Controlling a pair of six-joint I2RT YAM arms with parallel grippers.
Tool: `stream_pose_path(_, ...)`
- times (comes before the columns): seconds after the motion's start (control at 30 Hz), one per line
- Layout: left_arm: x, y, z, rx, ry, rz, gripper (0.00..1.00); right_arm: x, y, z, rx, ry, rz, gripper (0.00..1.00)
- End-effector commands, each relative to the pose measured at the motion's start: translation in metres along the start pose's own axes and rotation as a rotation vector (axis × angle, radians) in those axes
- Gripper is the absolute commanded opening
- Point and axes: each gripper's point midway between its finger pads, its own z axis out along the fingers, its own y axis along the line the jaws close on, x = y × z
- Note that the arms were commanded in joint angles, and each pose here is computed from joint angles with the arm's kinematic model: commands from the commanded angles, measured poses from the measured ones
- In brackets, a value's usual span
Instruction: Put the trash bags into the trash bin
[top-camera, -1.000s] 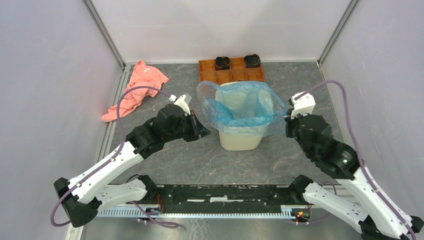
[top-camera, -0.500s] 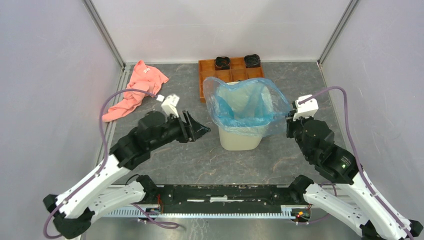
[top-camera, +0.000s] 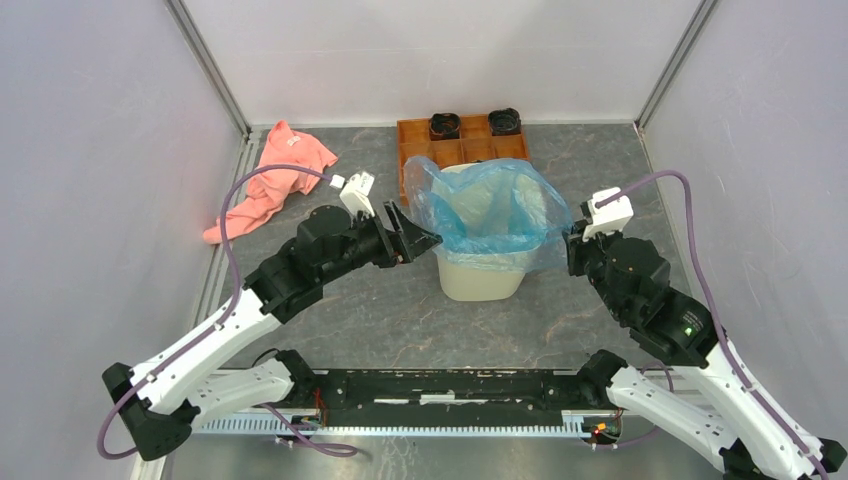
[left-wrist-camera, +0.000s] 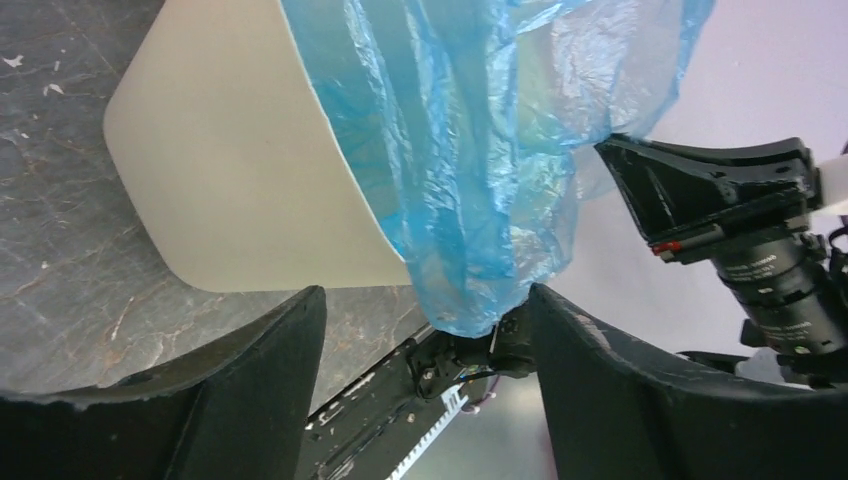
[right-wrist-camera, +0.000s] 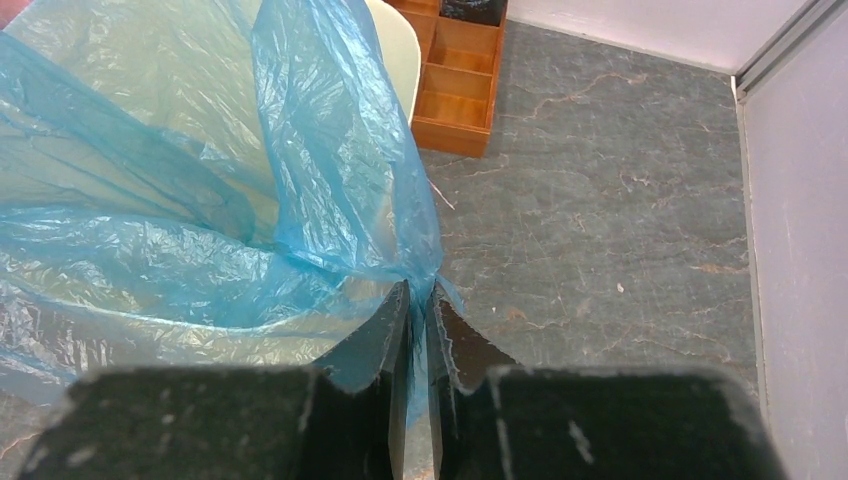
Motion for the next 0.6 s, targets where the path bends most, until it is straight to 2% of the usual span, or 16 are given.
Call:
stream_pose_path(0.0, -0.017, -0.013, -0.001, 0.016, -0.056, -0.045, 0.72, -0.015, -0.003, -0.003, 0.007, -0.056, 0.033, 0.15)
stream_pose_path(0.03, -0.017, -0.015, -0.001, 0.027, -0.056, -0.045, 0.65, -0.012, -0.003, -0.003, 0.012, -0.049, 0.027, 0.15)
stream_pose_path(0.13, -0.015, -0.010, 0.000, 0.027, -0.068, -0.056, 0.26, -0.004, -0.005, -0.001, 0.022, -0.028, 0.016, 0.15)
stream_pose_path(0.17, -0.013, -0.006, -0.001, 0.014, -0.067, -0.058, 0.16, -0.003, -0.006, -0.002, 0.024, -0.026, 0.015, 0.15)
stream_pose_path(0.23, -0.008, 0.008, -0.001, -0.044, -0.060, -0.070, 0.03, -0.002, -0.007, -0.004, 0.028, -0.023, 0.015, 0.15)
stream_pose_path(0.47, 0.030, 0.047, -0.009, -0.132, 0.029, -0.115, 0.02, 0.024, -0.015, -0.004, 0.067, 0.030, -0.006, 0.15)
stream_pose_path(0.57, 0.037, 0.073, -0.010, -0.230, 0.030, -0.082, 0.02, 0.037, -0.017, 0.004, 0.099, 0.032, -0.019, 0.16)
